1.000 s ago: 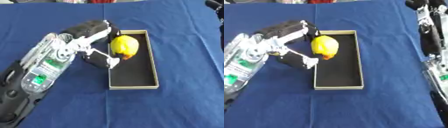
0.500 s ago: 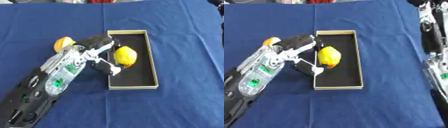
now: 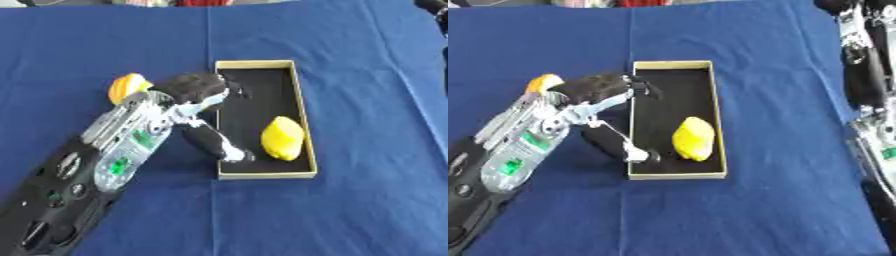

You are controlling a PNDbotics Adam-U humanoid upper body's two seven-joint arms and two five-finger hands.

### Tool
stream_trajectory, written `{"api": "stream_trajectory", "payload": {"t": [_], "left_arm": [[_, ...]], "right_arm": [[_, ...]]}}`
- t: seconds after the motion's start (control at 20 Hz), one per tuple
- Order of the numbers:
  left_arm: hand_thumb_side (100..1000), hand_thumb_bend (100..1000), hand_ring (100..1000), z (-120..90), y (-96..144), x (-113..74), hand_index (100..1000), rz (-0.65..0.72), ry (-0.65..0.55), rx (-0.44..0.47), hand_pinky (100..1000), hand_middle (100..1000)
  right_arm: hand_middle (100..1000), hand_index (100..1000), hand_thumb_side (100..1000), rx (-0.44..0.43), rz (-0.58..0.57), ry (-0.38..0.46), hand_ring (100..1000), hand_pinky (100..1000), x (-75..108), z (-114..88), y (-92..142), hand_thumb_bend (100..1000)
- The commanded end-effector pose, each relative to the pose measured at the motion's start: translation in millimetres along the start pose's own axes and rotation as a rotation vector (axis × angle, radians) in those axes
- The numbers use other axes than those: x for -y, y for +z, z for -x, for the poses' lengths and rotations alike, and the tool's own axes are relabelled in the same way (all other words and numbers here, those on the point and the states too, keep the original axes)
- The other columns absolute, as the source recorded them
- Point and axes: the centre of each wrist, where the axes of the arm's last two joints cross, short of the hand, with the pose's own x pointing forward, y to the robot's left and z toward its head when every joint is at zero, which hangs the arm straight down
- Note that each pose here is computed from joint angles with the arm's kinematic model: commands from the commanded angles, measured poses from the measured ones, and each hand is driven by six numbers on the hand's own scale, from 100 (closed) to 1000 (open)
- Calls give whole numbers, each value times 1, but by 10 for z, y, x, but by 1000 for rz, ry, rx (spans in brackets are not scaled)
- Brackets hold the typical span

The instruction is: Pick up objects on the table and place them in the box.

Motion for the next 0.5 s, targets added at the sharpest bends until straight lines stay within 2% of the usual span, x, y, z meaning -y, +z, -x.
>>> {"api": "stream_trajectory", "payload": {"t": [0.05, 0.35, 0.5], "left_arm": [[498, 639, 912, 29, 88, -117, 927, -49, -29, -1, 916, 833], [452, 570, 885, 127, 352, -265, 899, -166, -7, -18, 882, 808], [433, 558, 885, 309, 577, -315, 891, -216, 0, -94, 884, 810]], "right_arm": [[792, 843, 739, 21, -1, 12, 841, 867, 50, -62, -40, 100], [792, 843, 737, 15, 4, 21, 842, 867, 69, -55, -24, 100], [792, 843, 736, 14, 8, 37, 842, 867, 98, -52, -15, 100]]}}
